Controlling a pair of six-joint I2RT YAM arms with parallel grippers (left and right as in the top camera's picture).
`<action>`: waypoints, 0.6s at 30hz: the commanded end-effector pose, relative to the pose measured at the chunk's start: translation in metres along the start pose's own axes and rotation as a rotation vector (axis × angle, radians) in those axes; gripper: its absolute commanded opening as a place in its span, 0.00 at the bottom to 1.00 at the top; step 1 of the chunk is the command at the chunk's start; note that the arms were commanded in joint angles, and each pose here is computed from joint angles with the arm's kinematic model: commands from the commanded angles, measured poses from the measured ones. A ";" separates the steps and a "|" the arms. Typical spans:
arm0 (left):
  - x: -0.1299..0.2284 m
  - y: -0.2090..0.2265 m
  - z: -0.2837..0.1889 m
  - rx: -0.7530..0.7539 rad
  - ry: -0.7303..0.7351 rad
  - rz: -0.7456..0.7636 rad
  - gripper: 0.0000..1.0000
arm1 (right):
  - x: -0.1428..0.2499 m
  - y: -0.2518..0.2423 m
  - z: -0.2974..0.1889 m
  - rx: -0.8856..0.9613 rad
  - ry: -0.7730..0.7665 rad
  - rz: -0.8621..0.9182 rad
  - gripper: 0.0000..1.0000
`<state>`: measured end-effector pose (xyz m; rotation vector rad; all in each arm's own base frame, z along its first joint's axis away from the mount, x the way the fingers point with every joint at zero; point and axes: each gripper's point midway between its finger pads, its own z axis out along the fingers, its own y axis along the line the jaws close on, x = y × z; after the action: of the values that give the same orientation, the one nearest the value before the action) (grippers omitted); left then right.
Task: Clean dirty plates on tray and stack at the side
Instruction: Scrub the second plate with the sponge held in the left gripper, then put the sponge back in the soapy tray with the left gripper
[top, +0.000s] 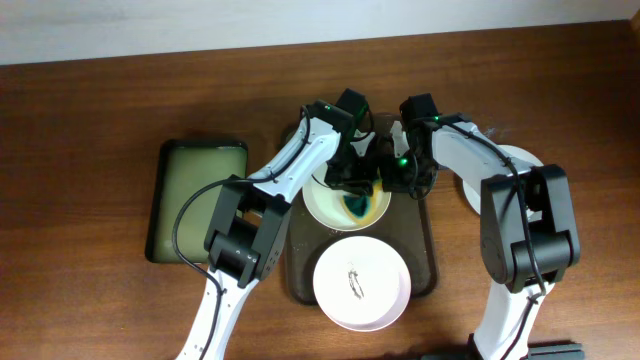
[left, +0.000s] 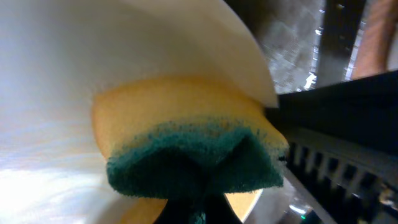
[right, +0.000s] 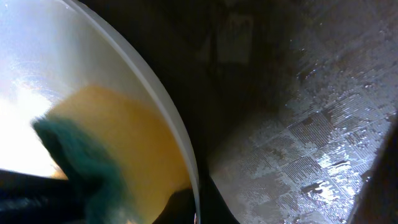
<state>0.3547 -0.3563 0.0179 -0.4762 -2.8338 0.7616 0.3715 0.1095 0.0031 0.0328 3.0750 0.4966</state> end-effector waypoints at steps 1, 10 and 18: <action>0.025 -0.034 0.023 0.145 0.113 0.012 0.00 | 0.009 -0.014 0.016 0.065 0.038 0.008 0.04; -0.013 0.147 -0.103 -0.471 -0.164 -0.244 0.00 | 0.009 -0.014 0.016 0.065 0.038 0.007 0.04; 0.051 0.150 -0.267 -0.627 -0.346 -0.345 0.00 | 0.006 -0.014 0.016 0.062 0.028 0.004 0.04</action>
<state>0.4126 -0.1516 0.1358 -0.0586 -3.2479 0.0679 0.3736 0.1184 0.0041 0.0107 3.0589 0.5279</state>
